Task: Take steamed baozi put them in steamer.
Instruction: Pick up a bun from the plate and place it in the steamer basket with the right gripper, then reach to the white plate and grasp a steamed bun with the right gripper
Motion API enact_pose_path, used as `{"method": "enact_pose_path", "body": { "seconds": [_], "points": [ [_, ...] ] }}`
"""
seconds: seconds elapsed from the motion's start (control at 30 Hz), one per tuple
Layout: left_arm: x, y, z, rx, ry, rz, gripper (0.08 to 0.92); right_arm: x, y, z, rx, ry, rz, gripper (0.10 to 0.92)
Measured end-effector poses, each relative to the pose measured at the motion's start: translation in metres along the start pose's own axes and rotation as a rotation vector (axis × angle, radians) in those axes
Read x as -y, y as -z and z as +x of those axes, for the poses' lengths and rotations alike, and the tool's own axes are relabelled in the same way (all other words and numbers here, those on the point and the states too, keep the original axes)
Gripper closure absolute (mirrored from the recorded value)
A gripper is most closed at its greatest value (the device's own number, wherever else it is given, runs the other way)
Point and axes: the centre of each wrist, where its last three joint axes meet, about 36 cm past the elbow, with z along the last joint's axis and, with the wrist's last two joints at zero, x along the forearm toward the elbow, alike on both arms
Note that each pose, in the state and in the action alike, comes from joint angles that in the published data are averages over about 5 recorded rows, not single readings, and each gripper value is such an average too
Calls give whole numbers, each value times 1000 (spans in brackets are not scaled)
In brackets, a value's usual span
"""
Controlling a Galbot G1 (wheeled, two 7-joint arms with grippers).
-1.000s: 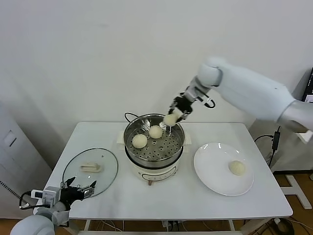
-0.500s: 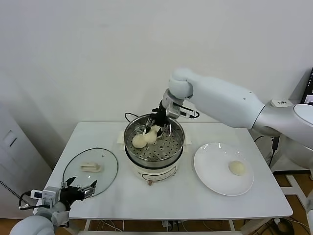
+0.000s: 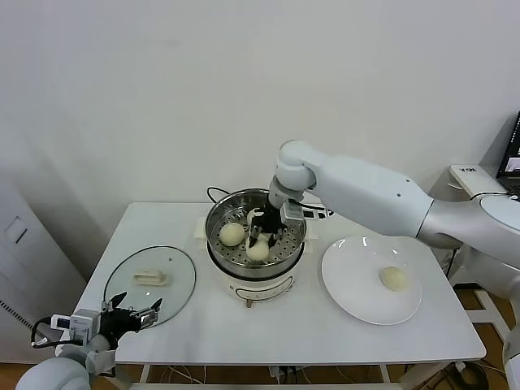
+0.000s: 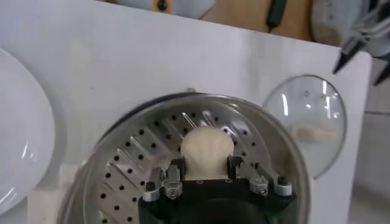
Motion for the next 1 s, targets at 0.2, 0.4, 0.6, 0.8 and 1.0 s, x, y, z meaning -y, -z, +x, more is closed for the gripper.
{"method": "enact_pose_path", "body": {
  "seconds": [0.2, 0.4, 0.6, 0.8, 1.0],
  "points": [
    [1, 0, 1, 0, -2, 1, 177, 1, 7, -16, 11, 7, 18, 589],
    [1, 0, 1, -2, -2, 2, 177, 1, 10, -20, 5, 5, 26, 498],
    [1, 0, 1, -1, -3, 3, 177, 2, 9, -17, -9, -4, 30, 325],
    [2, 0, 1, -1, -3, 4, 177, 5, 1, -2, -47, -16, 22, 208],
    [2, 1, 1, -1, -2, 4, 177, -9, -17, 33, -108, -25, -37, 200]
  ]
}}
